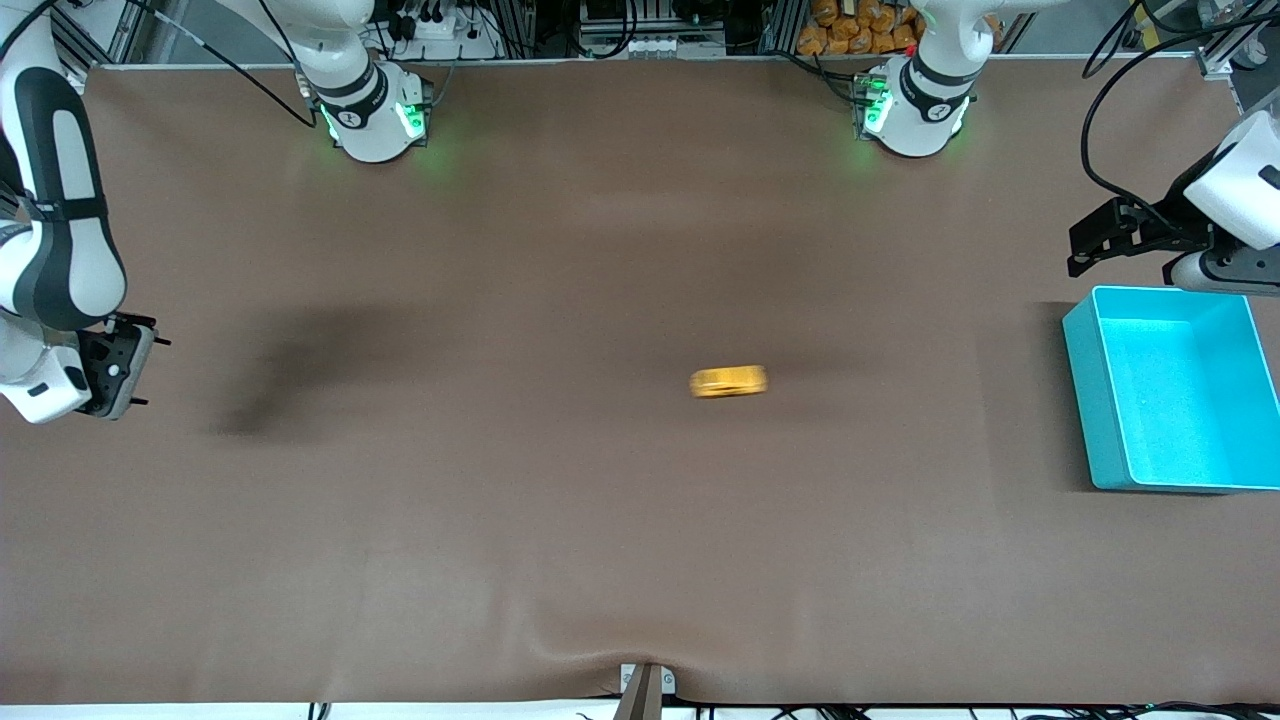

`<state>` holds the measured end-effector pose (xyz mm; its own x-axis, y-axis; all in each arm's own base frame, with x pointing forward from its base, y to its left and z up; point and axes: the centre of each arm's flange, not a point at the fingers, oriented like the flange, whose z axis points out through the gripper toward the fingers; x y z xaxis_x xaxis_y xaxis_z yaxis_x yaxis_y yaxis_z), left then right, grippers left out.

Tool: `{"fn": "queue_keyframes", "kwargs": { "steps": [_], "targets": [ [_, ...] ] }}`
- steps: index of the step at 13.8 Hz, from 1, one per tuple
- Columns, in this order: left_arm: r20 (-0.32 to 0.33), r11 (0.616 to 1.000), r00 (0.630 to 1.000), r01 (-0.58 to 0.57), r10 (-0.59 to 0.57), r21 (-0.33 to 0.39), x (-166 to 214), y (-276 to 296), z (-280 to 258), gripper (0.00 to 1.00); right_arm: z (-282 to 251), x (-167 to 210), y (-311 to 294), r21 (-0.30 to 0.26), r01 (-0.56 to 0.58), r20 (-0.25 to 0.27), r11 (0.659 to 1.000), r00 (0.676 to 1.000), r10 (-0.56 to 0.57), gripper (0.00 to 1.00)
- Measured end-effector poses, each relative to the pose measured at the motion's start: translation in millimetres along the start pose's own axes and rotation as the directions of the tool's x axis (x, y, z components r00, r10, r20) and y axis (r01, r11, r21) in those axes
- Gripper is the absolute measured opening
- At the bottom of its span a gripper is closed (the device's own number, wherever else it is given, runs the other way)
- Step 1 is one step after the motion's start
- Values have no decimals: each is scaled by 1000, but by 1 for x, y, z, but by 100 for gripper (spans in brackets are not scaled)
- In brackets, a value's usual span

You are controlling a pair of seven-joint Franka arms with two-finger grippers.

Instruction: Wind and store yellow beetle car

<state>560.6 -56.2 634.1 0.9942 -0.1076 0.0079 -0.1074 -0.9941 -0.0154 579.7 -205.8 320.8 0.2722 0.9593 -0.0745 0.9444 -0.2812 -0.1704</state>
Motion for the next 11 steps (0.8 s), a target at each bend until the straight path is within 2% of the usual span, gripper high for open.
{"fn": "queue_keyframes", "kwargs": {
  "steps": [3, 7, 11],
  "targets": [
    [0, 998, 1000, -26, 26, 64, 0, 8, 0, 100, -6, -5, -3, 6, -9, -3, 1000, 1000, 9, 100],
    [0, 997, 1000, -30, 30, 64, 0, 11, 0, 100, -22, -8, -5, -20, -21, -16, 1000, 1000, 20, 100],
    [20, 997, 999, -50, 49, 63, 5, 20, 11, 100, -71, -11, -1, -50, -33, -21, 998, 999, 32, 100]
  ]
}}
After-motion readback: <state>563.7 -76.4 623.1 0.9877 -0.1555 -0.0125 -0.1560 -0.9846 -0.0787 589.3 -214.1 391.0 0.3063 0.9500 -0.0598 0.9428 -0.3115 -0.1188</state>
